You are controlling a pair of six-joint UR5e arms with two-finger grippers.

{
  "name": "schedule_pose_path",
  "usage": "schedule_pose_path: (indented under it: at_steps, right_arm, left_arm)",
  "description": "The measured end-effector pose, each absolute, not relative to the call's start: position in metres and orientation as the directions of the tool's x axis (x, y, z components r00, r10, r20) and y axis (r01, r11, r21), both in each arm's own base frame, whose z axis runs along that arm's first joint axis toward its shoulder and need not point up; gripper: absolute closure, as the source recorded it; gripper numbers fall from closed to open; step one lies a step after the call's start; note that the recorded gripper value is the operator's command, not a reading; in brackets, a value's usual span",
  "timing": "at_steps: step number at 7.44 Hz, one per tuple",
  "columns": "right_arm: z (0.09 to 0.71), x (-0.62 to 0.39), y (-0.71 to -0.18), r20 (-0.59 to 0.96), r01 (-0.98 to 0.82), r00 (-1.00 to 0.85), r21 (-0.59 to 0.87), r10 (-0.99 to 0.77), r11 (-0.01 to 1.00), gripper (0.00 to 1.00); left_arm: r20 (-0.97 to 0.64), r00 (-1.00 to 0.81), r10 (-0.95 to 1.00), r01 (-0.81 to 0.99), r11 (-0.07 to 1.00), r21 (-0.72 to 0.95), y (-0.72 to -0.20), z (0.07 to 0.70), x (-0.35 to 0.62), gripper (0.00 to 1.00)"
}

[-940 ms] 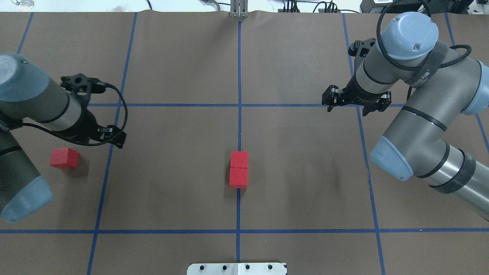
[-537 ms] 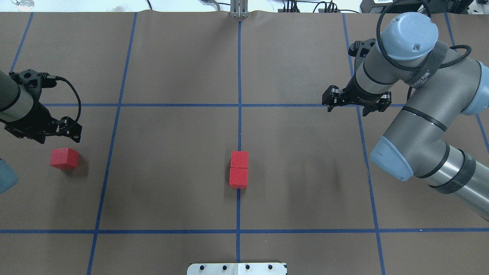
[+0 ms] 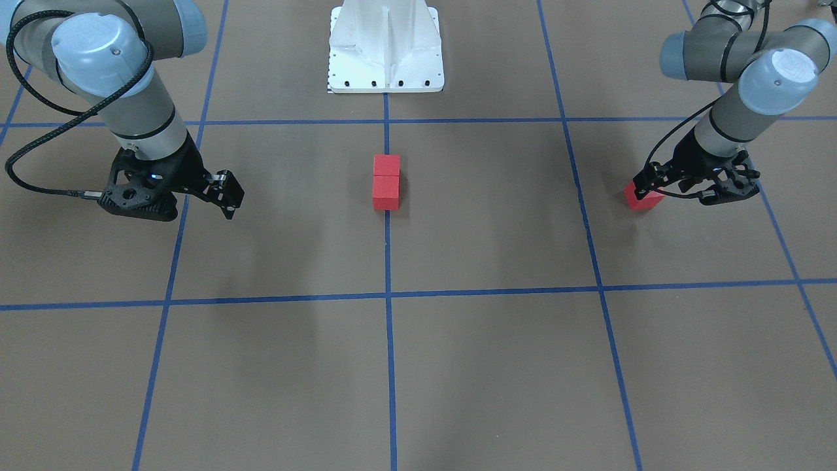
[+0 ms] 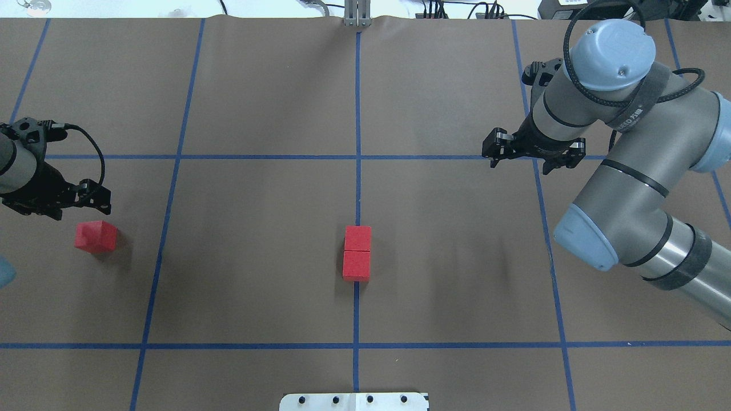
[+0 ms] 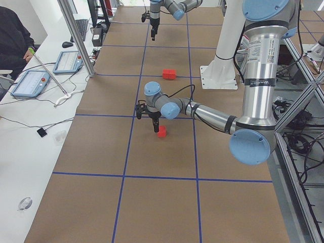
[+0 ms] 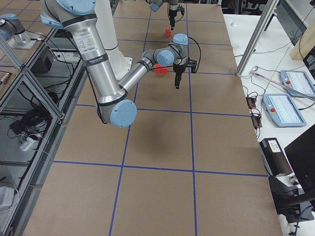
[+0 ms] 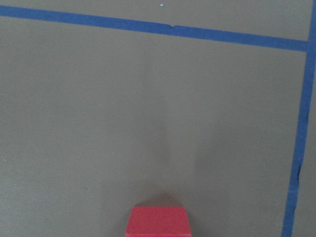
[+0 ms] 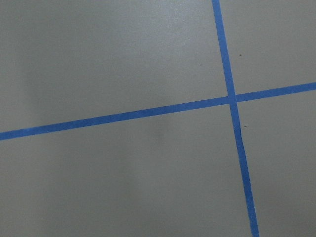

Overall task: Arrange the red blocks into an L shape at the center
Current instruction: 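Move the left gripper over the red cube near the table edge, then grasp the edge red cube with the left gripper and lift it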

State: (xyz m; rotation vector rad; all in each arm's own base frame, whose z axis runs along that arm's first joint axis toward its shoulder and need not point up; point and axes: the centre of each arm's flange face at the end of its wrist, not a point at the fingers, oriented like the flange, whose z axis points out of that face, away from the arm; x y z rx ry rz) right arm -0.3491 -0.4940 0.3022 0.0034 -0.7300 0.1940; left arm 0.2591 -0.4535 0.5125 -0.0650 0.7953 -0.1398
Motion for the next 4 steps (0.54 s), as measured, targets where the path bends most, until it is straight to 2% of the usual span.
schedule_pose_path:
  at_steps: [4]
  right_arm:
    - [0.302, -0.349, -0.494, 0.664, -0.178, 0.727, -0.065, 0.176, 0.982, 0.01]
  left_arm:
    - [-0.691, 0.707, -0.149, 0.081, 0.988, -0.131, -0.453, 0.532, 0.278, 0.01]
